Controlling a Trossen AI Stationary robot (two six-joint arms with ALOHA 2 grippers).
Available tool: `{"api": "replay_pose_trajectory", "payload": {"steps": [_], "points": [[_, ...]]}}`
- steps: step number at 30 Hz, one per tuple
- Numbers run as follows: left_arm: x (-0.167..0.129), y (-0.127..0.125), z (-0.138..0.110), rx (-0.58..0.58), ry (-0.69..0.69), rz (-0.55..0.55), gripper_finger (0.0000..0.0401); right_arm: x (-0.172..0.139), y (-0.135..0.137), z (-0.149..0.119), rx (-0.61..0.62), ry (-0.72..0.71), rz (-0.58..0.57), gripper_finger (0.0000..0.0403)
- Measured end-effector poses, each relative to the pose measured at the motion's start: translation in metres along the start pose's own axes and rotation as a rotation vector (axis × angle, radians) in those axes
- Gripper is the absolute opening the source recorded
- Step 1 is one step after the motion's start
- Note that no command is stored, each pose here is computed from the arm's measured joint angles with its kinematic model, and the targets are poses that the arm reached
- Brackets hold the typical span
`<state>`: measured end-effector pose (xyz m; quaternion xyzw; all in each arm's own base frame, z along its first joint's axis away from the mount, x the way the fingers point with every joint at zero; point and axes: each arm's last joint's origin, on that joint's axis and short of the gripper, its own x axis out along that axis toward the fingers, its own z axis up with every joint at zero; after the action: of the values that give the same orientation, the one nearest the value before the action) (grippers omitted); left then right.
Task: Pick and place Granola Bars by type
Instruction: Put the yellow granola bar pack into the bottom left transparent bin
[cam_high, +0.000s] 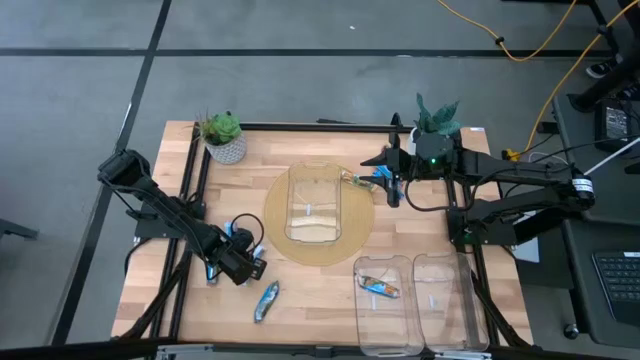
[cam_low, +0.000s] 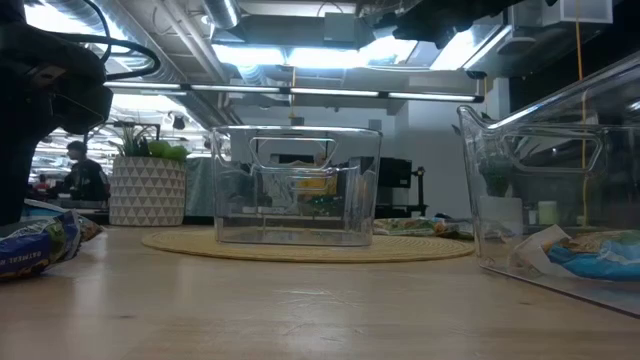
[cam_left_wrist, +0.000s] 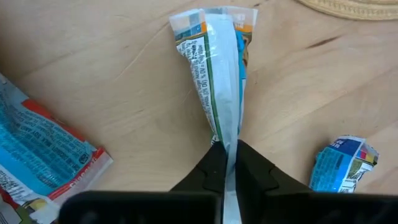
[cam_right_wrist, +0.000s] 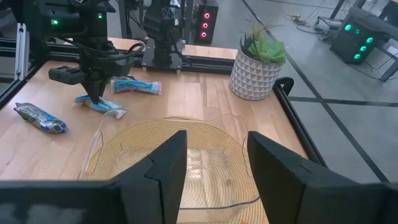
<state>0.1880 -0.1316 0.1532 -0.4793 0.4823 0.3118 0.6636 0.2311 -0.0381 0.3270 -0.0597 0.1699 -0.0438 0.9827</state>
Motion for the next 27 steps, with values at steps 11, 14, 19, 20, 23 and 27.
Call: {"api": "replay_pose_trajectory", "payload": {"steps": [11, 14, 19, 20, 23, 27], "points": [[-0.009, -0.001, 0.001, 0.015, 0.006, -0.035, 0.0005, 0.000, 0.000, -0.001, -0.001, 0.012, 0.002, 0.0171], [-0.016, -0.001, 0.003, 0.011, -0.012, -0.071, 0.0006, 0.000, 0.000, -0.001, -0.002, 0.012, 0.002, 0.0171], [-0.031, -0.001, 0.008, -0.003, -0.085, -0.145, 0.0004, 0.000, 0.000, -0.001, -0.002, 0.012, 0.003, 0.0171], [-0.035, 0.000, 0.009, 0.000, -0.101, -0.160, 0.0005, 0.000, 0.000, -0.001, -0.002, 0.012, 0.002, 0.0171], [-0.045, 0.000, 0.013, 0.037, -0.151, -0.214, 0.0004, 0.000, 0.000, -0.001, -0.002, 0.013, 0.003, 0.0171], [-0.059, 0.002, 0.017, 0.064, -0.190, -0.281, 0.0004, 0.000, 0.000, -0.001, -0.004, 0.014, 0.003, 0.0171]]}}
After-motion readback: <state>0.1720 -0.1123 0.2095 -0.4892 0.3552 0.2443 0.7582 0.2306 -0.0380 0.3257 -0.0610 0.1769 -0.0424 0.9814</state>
